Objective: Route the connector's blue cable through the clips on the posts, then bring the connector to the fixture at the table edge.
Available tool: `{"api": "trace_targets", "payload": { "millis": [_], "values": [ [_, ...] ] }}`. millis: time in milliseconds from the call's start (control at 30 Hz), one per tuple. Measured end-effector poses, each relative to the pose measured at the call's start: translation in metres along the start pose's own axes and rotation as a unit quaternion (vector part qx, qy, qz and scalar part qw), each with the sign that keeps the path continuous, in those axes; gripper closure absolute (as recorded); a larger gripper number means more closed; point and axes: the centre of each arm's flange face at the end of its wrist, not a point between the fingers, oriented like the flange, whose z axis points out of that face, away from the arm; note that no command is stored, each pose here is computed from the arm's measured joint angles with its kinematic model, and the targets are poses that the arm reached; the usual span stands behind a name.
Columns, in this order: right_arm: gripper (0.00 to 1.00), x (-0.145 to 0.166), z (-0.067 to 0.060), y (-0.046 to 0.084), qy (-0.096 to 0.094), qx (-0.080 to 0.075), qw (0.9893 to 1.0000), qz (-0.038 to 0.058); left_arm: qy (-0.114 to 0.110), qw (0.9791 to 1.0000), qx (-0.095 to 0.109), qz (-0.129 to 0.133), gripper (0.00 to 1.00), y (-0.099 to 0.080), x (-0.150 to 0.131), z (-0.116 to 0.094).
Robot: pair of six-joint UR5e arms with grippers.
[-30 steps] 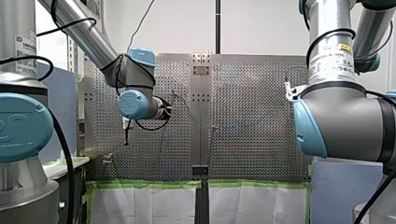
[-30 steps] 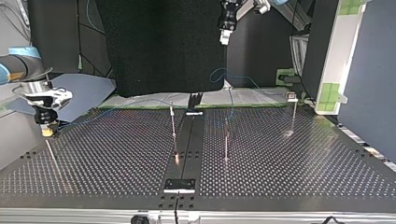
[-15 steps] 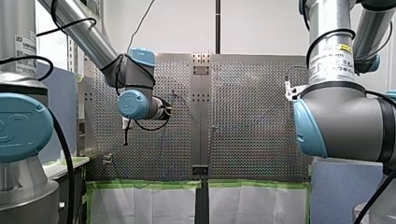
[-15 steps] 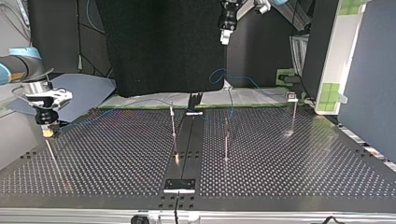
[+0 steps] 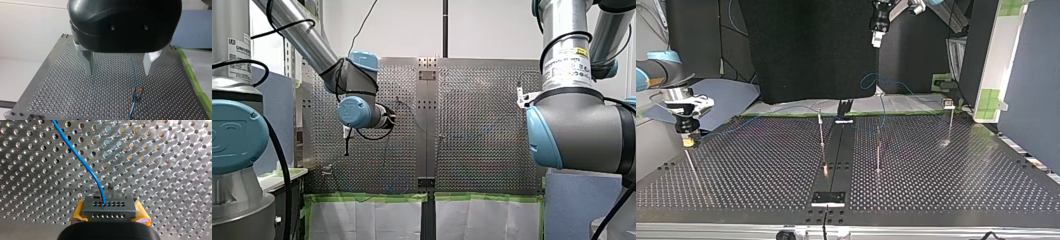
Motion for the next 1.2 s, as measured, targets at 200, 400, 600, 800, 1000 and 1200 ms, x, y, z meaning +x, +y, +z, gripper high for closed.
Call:
{"api": "trace_targets", "payload": {
  "millis": [200,400,600,800,1000,1200],
  "values": [
    [1.00,0.0001,0.0009,-0.0013,0.002,0.002,1.0000,0.0005,0.000,1.0000,0.000,0.000,0.00,0.0000,0.0001,-0.0001],
    [1.00,0.0001,0.0019,-0.0030,0.003,0.004,1.0000,0.0014,0.000,1.0000,0.000,0.000,0.00,-0.0001,0.0000,-0.0001],
    [1.00,0.0017,0.0035,-0.0031,0.006,0.005,1.0000,0.0053,0.000,1.0000,0.000,0.000,0.00,-0.0002,-0.0001,-0.0001],
    [1.00,0.0037,0.0050,-0.0032,0.008,0.006,0.9999,0.0075,0.000,1.0000,0.000,0.000,0.00,-0.0002,-0.0001,0.0000],
    [1.00,0.0046,0.0060,-0.0026,0.009,0.005,0.9999,0.0095,0.000,1.0000,0.001,0.000,0.00,-0.0003,0.0000,-0.0003],
    [1.00,0.0045,0.0067,-0.0030,0.009,0.004,0.9999,0.0112,0.000,1.0000,0.000,0.000,0.00,-0.0003,-0.0001,-0.0001]
  ]
}}
